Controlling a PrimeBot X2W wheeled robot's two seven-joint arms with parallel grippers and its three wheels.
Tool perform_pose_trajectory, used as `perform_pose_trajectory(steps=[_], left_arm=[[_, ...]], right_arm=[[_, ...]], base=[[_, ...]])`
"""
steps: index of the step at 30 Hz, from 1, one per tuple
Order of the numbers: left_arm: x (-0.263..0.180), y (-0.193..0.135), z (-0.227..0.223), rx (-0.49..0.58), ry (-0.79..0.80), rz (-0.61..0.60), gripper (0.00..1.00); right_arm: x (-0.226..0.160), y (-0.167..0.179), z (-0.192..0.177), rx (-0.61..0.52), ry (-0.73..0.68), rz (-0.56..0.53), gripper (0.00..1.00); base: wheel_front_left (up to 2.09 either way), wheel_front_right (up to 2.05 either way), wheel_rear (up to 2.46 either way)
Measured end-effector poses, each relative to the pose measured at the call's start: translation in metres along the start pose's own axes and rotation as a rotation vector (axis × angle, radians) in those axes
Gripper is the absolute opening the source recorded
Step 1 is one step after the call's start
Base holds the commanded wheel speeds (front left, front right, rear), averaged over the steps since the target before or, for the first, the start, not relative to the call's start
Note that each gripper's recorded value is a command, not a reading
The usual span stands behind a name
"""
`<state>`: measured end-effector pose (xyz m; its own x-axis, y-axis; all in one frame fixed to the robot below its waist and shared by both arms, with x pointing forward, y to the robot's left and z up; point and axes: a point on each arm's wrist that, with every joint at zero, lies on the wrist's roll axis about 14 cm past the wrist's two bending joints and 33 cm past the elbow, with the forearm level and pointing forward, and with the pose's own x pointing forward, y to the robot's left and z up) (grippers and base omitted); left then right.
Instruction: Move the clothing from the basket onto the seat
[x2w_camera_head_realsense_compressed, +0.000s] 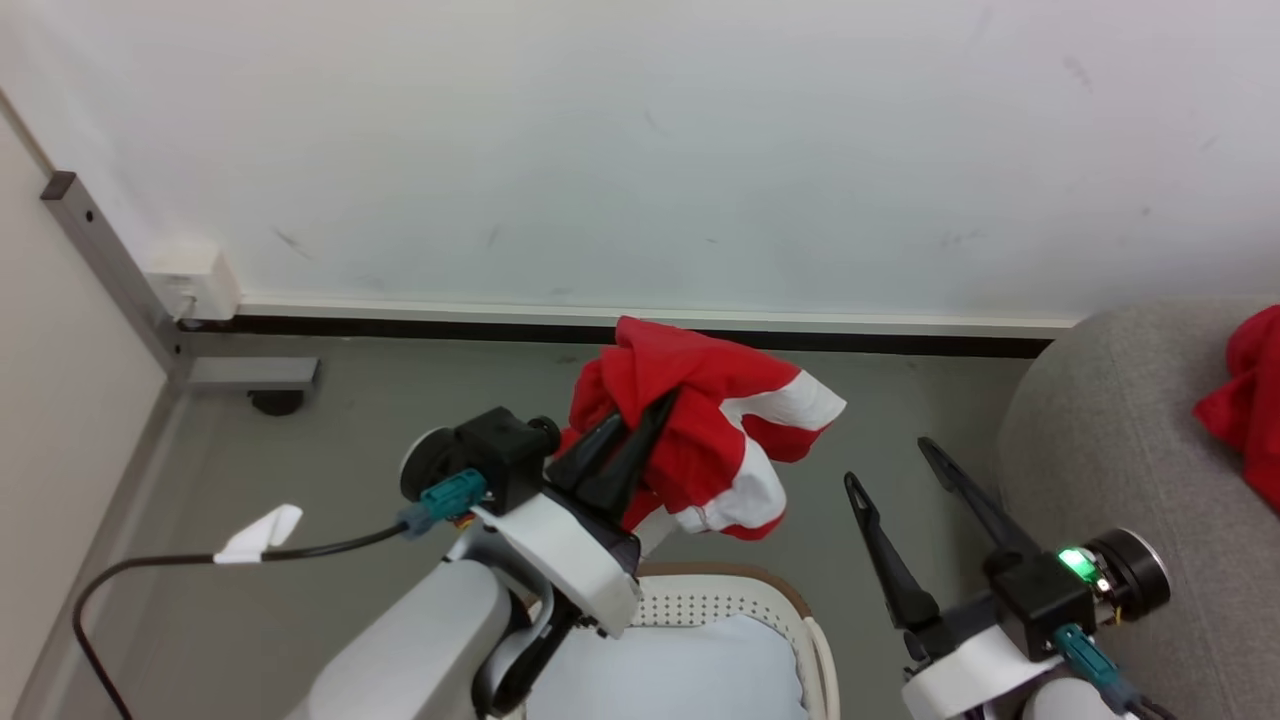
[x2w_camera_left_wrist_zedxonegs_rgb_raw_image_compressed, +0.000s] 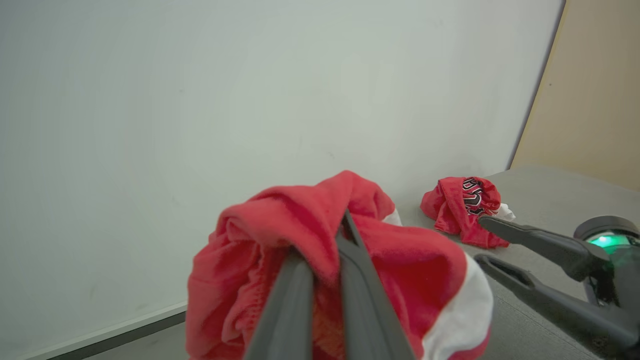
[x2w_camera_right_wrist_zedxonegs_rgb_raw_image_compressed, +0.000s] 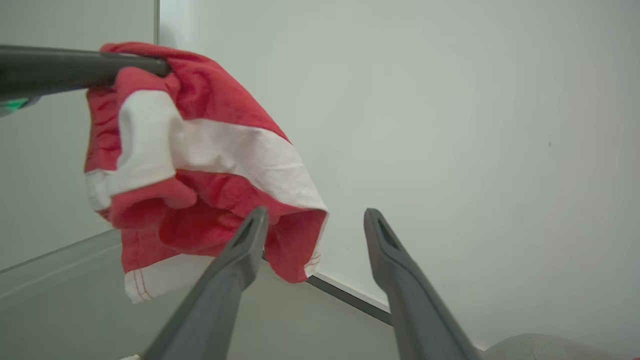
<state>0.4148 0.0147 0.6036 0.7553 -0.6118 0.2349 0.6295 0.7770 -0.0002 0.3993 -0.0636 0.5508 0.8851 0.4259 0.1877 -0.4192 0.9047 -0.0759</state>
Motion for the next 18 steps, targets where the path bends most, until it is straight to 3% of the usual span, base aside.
perform_pose_trajectory(steps=[10, 18], left_arm=[[-0.014, -0.015, -0.007, -0.003, 0.026, -0.019, 0.00], [-0.028, -0.026, -0.014, -0.007, 0.048, -0.028, 0.00]], right_arm=[[0.037, 0.036, -0.010, -0.059, 0.047, 0.172, 1.00], [0.051, 0.060, -0.042, -0.093, 0.165, 0.295, 1.00]], base=[[0.00, 0.00, 0.00], [0.00, 0.00, 0.00]])
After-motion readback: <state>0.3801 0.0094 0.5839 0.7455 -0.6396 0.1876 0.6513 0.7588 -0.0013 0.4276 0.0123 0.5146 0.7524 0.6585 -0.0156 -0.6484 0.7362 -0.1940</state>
